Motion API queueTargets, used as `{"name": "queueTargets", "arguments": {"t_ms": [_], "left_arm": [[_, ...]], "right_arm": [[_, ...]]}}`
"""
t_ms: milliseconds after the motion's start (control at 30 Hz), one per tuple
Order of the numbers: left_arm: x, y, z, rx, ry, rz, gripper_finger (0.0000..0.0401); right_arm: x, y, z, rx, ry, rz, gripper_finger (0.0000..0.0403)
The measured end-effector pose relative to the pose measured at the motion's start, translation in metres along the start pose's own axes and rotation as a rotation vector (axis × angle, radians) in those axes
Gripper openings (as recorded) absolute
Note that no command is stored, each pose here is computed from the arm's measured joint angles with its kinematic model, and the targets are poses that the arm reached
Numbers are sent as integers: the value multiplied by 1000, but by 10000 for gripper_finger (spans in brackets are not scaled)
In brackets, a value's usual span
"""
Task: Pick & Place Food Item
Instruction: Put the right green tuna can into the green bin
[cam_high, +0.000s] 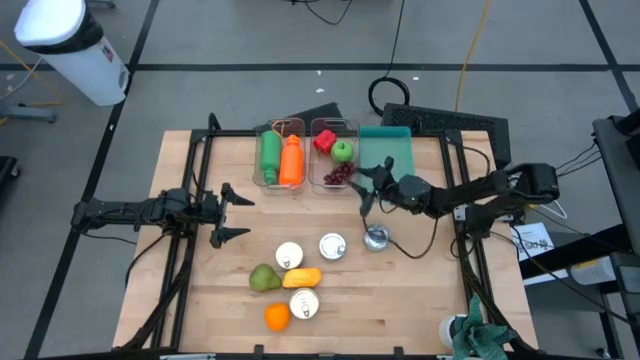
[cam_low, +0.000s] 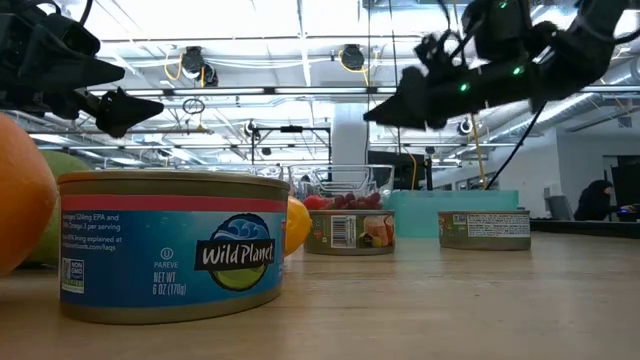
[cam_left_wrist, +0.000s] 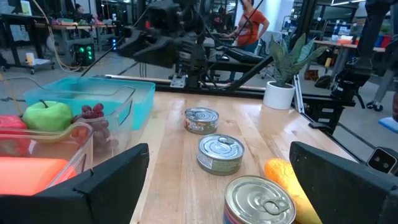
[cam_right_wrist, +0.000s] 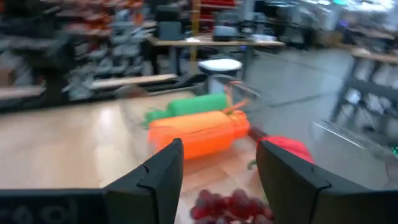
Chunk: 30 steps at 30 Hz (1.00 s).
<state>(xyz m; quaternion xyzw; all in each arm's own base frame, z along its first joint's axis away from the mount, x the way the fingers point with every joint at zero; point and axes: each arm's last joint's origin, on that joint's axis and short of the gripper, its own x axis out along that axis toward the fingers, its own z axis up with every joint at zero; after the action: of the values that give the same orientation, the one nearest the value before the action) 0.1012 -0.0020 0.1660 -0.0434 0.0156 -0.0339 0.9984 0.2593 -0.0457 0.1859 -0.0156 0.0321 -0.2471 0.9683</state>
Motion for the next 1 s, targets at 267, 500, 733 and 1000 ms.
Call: {"name": "queueTargets", "arguments": {"t_ms": [267, 500, 733, 1000], "left_arm": [[0, 0, 0, 0, 0, 0, 399], [0, 0, 0, 0, 0, 0, 399], [0, 0, 0, 0, 0, 0, 399], [0, 0, 0, 0, -1, 0, 399]], "right_arm": [[-33, 33, 27, -118, -71, 173, 230], [-76, 67, 42, -133, -88, 433, 261], [-119, 100, 31, -125, 21, 590, 287], [-132, 91, -15, -234, 416, 357, 287]]}}
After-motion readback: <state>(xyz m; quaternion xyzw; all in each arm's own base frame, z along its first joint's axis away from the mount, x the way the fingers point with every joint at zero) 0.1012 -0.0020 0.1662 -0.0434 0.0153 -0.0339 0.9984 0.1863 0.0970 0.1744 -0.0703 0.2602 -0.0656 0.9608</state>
